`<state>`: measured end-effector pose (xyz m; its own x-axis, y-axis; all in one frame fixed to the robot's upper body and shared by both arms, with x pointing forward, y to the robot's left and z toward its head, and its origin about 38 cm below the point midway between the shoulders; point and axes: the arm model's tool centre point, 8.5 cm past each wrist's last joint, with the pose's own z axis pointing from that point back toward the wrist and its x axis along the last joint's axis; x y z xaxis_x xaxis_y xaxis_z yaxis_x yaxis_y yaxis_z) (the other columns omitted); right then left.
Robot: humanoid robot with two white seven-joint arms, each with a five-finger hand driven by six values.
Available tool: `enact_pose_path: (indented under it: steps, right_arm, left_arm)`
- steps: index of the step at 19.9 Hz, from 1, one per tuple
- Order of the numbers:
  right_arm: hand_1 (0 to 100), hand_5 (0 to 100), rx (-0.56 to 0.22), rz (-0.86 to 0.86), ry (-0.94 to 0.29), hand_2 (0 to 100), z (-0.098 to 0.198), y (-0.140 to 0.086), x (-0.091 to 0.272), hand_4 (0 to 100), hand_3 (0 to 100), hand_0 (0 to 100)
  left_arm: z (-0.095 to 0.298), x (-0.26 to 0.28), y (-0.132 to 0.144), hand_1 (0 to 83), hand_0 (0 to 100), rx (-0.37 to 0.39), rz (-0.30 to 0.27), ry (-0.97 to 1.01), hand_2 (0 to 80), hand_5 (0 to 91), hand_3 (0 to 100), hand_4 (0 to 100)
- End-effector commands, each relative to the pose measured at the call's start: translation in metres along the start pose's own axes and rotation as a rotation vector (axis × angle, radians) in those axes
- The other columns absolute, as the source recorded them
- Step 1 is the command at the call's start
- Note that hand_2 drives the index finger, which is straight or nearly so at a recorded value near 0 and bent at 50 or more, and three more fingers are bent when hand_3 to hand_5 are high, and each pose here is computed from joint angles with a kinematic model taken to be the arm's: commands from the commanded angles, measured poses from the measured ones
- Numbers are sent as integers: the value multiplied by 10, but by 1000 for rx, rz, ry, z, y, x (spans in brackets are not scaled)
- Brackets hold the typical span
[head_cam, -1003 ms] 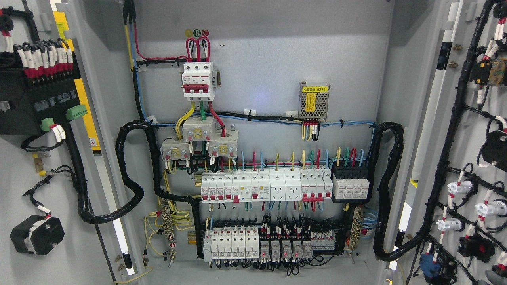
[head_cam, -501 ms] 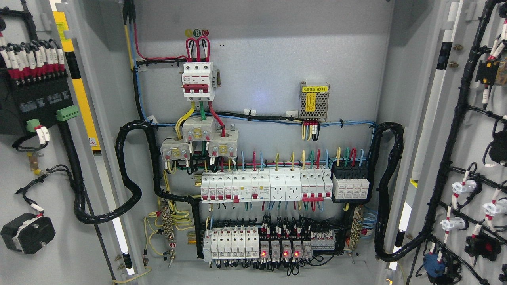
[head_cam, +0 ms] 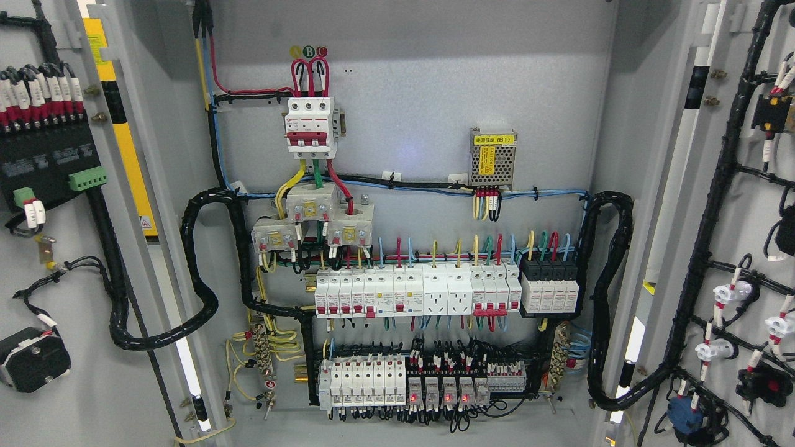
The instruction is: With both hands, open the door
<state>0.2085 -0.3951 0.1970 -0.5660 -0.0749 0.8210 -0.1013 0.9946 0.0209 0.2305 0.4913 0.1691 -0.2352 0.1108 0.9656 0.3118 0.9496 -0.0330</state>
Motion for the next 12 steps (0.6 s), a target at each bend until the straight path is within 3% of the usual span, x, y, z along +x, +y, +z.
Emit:
enact_pose_path:
  steps: [1, 12]
  right_arm:
    - [65, 0, -36, 31, 3, 0, 5, -14, 2, 0, 0, 214]
    - [65, 0, -33, 36, -8, 0, 4, -14, 3, 0, 0, 214]
  left_arm:
    - [6, 1, 38, 0, 0, 64, -1, 35, 187, 0, 349, 246]
    - [5, 3, 55, 0, 0, 72, -1, 49, 191, 0, 353, 248]
